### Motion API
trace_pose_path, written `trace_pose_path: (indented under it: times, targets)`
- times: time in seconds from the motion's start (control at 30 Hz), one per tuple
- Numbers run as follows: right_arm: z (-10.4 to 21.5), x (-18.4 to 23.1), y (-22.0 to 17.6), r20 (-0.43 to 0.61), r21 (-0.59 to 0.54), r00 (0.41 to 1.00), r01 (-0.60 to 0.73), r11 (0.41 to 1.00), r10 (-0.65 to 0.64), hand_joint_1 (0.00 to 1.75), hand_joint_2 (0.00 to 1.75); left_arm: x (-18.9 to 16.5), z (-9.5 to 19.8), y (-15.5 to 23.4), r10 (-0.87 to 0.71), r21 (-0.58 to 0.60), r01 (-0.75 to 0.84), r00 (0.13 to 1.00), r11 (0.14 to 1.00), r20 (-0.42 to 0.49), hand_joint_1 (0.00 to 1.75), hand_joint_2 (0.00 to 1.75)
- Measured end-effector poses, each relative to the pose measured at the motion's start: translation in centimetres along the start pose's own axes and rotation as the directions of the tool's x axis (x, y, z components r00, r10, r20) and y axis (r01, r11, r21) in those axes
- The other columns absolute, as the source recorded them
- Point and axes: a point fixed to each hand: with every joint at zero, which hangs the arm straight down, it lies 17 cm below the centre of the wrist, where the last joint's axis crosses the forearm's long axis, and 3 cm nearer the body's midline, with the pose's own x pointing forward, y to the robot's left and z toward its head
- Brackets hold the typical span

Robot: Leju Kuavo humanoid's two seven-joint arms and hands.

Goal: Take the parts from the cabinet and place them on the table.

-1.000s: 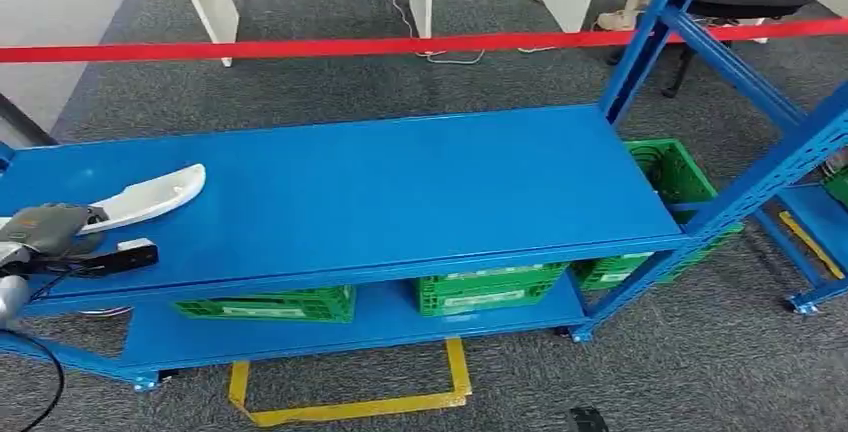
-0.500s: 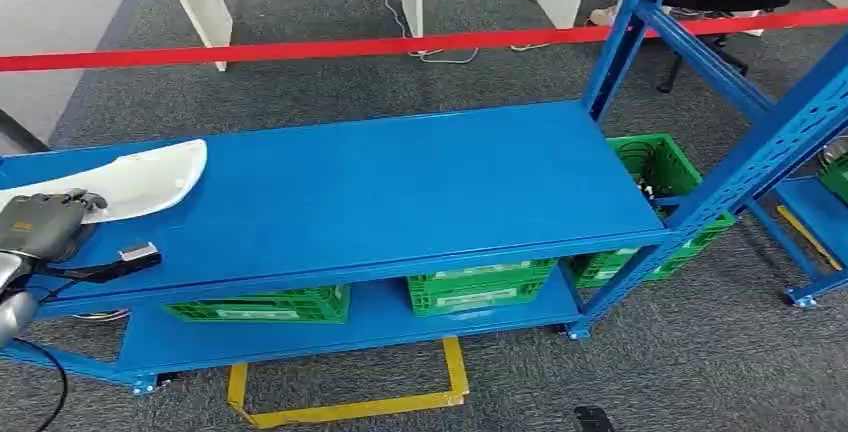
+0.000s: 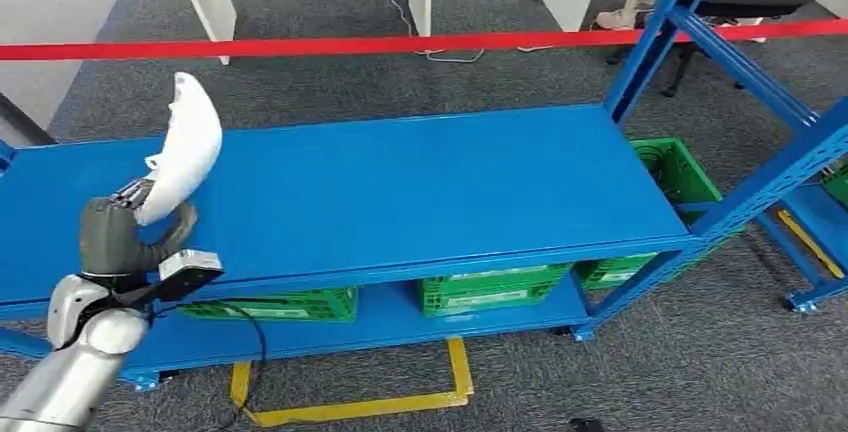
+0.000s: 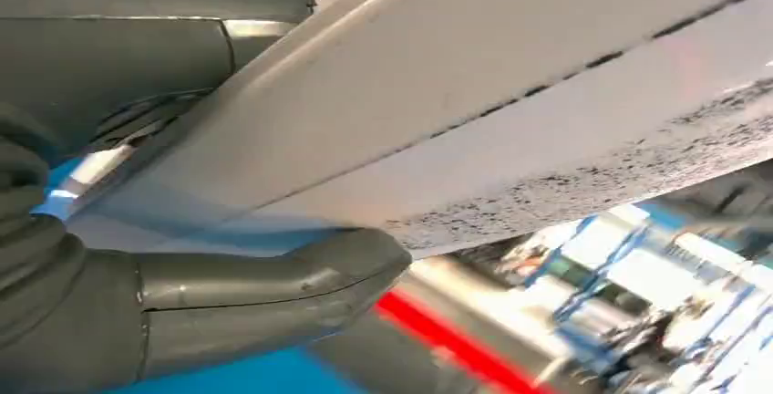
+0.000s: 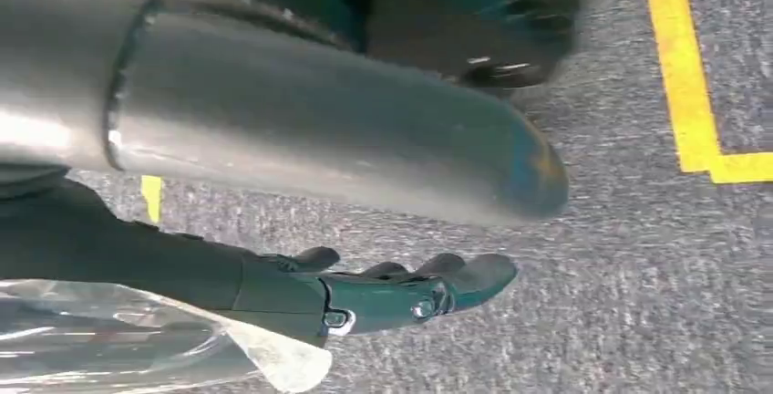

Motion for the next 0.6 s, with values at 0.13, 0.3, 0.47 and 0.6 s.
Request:
trace_pose_path:
  times: [0.13, 0.3, 0.47, 0.6]
  targets:
    - [0.1, -0.3, 0.0, -0.006, -0.001, 1.0, -0.003, 1.0, 0.003, 0.0, 0.0, 4.6, 0.0, 1.4, 0.206, 0.092, -0.212, 0.976, 0.973, 0.065, 1.75, 1.75]
    - [0.0, -0.1, -0.1, -0.005, -0.007, 1.0, -0.008, 1.0, 0.008, 0.0, 0.0, 9.5, 0.2, 2.2, 0.324, 0.127, -0.343, 0.935, 0.931, 0.147, 1.75, 1.75]
    - [0.0, -0.3, -0.2, -0.015, -0.01, 1.0, -0.005, 1.0, 0.005, 0.0, 0.0, 12.6, 1.0, 2.0, 0.417, 0.129, -0.442, 0.891, 0.888, 0.179, 1.75, 1.75]
    - [0.0, -0.5, -0.2, -0.023, -0.009, 1.0, -0.005, 1.0, 0.005, 0.0, 0.0, 14.7, 1.5, 1.9, 0.461, 0.122, -0.491, 0.862, 0.863, 0.21, 1.75, 1.75]
